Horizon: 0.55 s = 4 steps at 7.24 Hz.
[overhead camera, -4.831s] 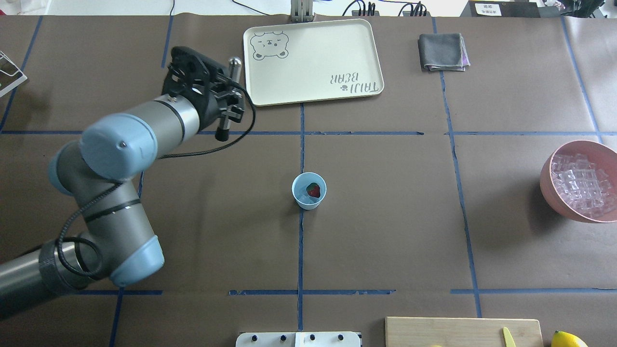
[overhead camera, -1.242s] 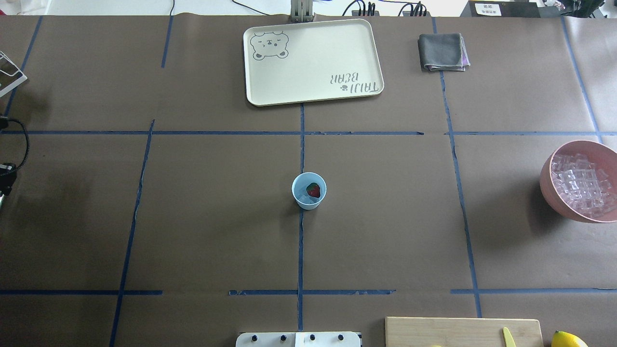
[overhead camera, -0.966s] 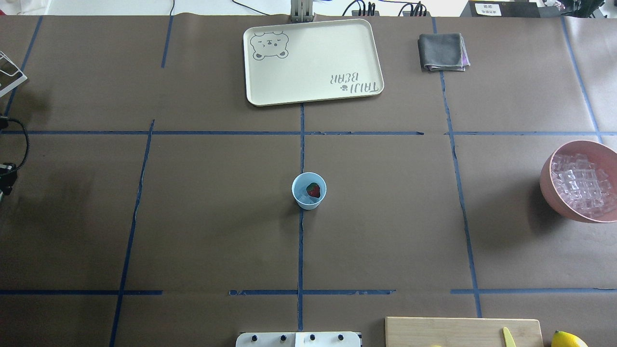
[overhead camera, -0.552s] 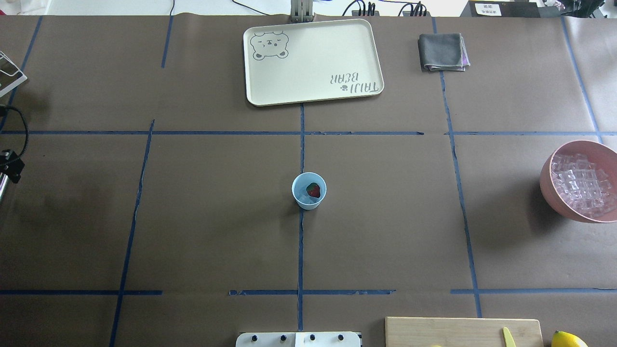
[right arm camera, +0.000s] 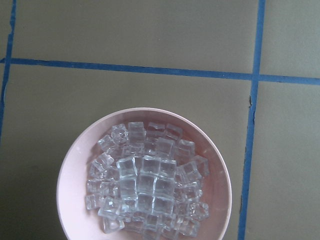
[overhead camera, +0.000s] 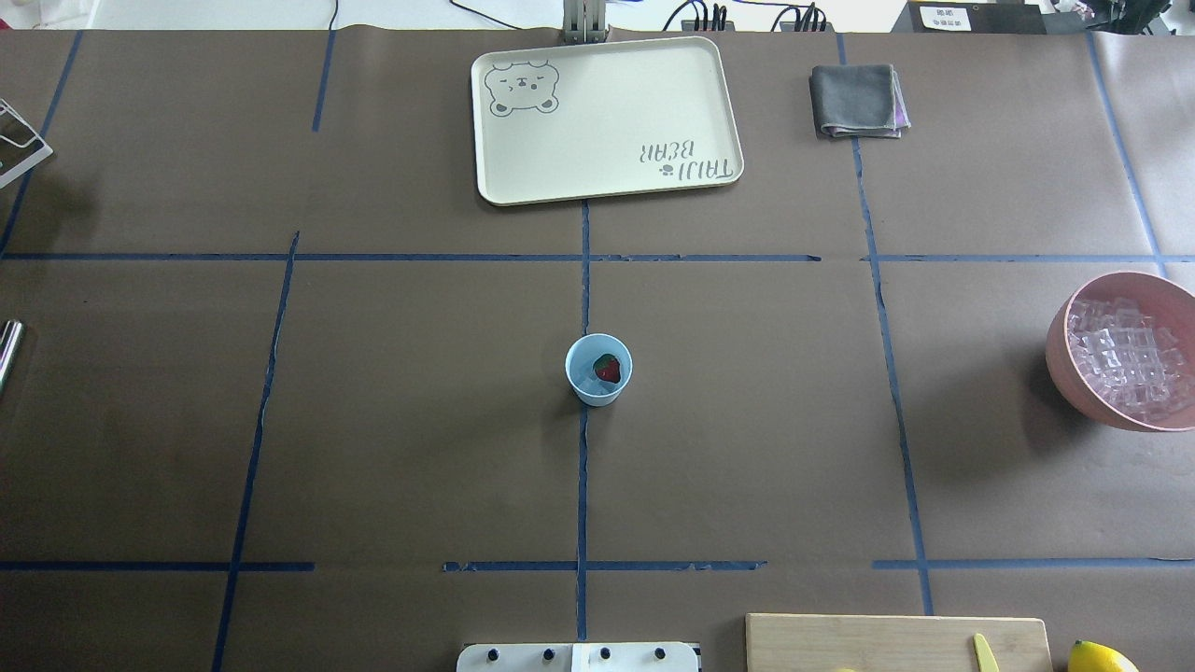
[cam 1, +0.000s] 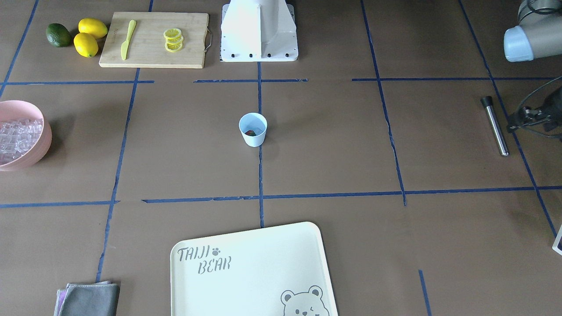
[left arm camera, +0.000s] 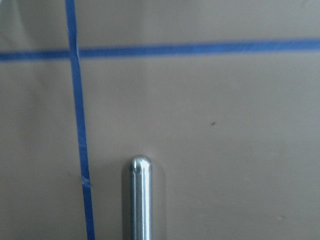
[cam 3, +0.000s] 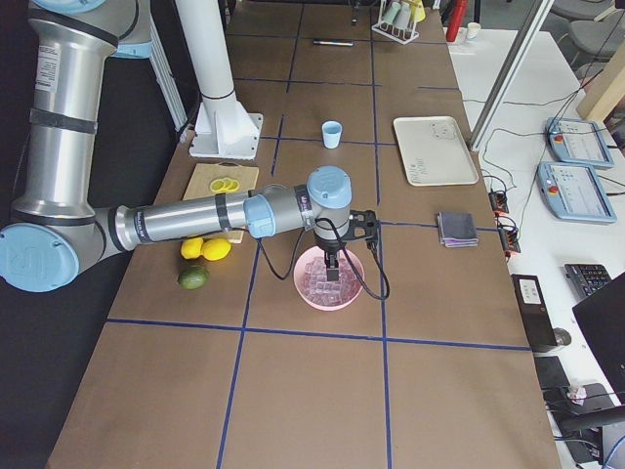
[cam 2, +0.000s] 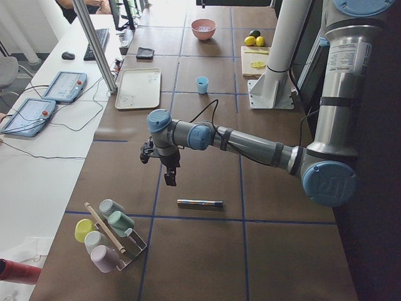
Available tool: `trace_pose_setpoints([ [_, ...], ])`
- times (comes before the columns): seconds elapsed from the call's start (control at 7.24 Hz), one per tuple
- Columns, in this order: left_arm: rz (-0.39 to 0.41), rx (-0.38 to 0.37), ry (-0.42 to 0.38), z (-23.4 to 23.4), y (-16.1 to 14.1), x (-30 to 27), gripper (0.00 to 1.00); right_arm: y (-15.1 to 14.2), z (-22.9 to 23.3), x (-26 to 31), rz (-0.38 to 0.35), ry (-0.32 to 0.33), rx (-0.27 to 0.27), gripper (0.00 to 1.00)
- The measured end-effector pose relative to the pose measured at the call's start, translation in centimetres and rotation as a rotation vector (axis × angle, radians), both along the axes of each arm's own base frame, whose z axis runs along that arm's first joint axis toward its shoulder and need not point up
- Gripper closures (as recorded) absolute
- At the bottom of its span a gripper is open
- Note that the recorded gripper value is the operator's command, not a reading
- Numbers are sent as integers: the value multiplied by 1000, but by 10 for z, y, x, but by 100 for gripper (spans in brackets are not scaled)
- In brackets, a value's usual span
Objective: Mash ice and strawberries in cup
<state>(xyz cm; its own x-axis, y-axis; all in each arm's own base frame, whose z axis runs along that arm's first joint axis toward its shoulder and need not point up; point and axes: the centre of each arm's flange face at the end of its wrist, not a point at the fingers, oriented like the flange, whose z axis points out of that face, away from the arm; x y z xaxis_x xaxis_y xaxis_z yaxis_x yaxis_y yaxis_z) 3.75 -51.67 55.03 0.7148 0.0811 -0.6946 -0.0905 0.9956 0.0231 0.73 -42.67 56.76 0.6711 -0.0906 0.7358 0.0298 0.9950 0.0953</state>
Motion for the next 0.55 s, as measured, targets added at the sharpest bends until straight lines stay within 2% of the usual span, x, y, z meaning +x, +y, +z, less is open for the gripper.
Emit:
trace_pose_setpoints([
  [0.28, 19, 46, 43, 24, 17, -70, 0, 0, 16, 27, -58, 40, 4, 0],
  [0.55, 18, -1, 51, 65, 37, -92, 0, -1, 18, 38, -80, 59, 1, 0],
])
